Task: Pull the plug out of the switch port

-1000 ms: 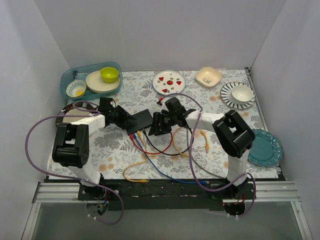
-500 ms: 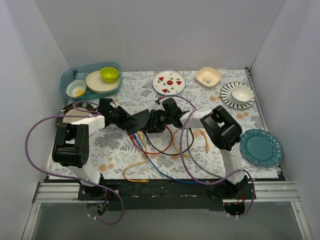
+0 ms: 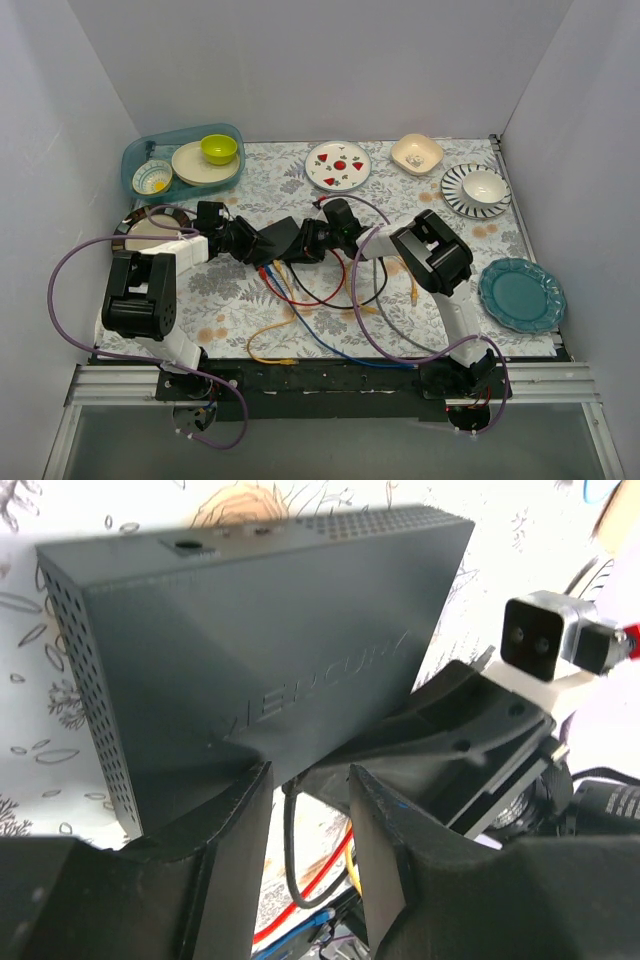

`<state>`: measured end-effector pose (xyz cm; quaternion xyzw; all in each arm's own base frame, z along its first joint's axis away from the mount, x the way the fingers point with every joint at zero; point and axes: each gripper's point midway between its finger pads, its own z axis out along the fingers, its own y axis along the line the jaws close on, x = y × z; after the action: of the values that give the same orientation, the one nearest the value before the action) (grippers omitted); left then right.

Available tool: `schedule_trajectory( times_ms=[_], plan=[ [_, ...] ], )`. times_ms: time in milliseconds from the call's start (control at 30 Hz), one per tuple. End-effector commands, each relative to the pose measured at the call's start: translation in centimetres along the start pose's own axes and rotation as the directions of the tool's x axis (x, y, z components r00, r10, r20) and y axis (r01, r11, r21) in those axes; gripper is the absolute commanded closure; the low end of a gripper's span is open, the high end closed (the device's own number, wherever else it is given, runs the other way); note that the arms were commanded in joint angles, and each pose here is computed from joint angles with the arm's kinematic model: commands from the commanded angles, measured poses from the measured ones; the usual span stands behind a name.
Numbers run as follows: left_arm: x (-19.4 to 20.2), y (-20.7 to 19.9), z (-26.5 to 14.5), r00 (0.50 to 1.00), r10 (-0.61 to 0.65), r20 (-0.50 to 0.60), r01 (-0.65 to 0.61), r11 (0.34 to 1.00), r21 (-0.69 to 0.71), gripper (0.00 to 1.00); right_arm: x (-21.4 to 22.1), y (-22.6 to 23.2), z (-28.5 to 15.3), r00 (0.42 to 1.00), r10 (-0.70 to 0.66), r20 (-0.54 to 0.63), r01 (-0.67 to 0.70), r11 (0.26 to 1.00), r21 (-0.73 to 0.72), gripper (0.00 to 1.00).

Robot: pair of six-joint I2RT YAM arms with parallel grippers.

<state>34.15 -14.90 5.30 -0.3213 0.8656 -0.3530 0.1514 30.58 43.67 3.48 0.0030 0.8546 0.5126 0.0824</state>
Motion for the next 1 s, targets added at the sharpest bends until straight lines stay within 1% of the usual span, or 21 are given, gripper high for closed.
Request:
schedule_trajectory(
  times_ms=[0, 167, 233, 267, 300, 400, 533, 600, 800, 900, 967],
  plan=[
    [1.6, 3.9, -0.3, 1.000, -0.005, -0.026, 0.002, 0.992, -0.126, 0.63, -0.9, 1.4, 0.4, 0.998, 0.035, 0.054, -0.030, 0.996, -0.080, 0.66],
    [1.7, 3.9, -0.4, 1.000, 0.001, -0.030, -0.005, 0.992, -0.125, 0.63, -1.4, 1.5, 0.4, 0.992, 0.100, 0.082, -0.091, 0.990, -0.108, 0.67],
    [1.6, 3.8, -0.4, 1.000, 0.004, -0.029, -0.008, 0.992, -0.123, 0.63, -1.5, 1.3, 0.6, 0.990, 0.112, 0.083, -0.103, 0.989, -0.106, 0.71],
    [1.6, 3.9, -0.4, 1.000, 0.006, -0.030, -0.010, 0.992, -0.124, 0.63, -1.5, 1.2, 0.7, 0.990, 0.117, 0.081, -0.108, 0.989, -0.101, 0.73],
    [1.6, 3.8, -0.4, 1.000, 0.007, -0.029, -0.011, 0.992, -0.122, 0.63, -1.5, 1.1, 0.7, 0.989, 0.122, 0.082, -0.114, 0.988, -0.100, 0.78],
    [1.7, 3.9, -0.4, 0.999, 0.010, -0.033, -0.014, 0.992, -0.123, 0.63, -1.4, 0.8, 0.9, 0.989, 0.127, 0.078, -0.119, 0.988, -0.096, 0.85],
    [1.9, 3.8, -0.3, 0.999, 0.007, -0.042, -0.012, 0.993, -0.117, 0.63, -0.9, 0.4, 0.8, 0.990, 0.122, 0.068, -0.116, 0.989, -0.095, 0.93],
    [2.2, 3.6, -0.3, 0.998, 0.000, -0.062, -0.006, 0.995, -0.099, 0.64, -0.5, 0.1, 0.7, 0.992, 0.115, 0.060, -0.109, 0.990, -0.087, 0.99],
    [3.5, 0.9, -0.7, 0.991, -0.014, -0.131, 0.021, 0.998, 0.052, 0.64, 0.6, -1.3, 0.4, 0.997, 0.069, 0.034, -0.067, 0.996, -0.054, 0.99],
    [3.8, 1.5, -0.2, 0.988, -0.029, -0.153, 0.036, 0.999, 0.038, 0.64, 1.0, -1.9, 0.3, 0.997, 0.073, 0.023, -0.072, 0.996, -0.052, 0.99],
    [3.5, 1.8, 0.2, 0.990, -0.034, -0.139, 0.037, 0.999, 0.020, 0.64, 1.4, -2.0, 0.3, 0.997, 0.072, 0.011, -0.071, 0.996, -0.054, 0.99]
  ],
)
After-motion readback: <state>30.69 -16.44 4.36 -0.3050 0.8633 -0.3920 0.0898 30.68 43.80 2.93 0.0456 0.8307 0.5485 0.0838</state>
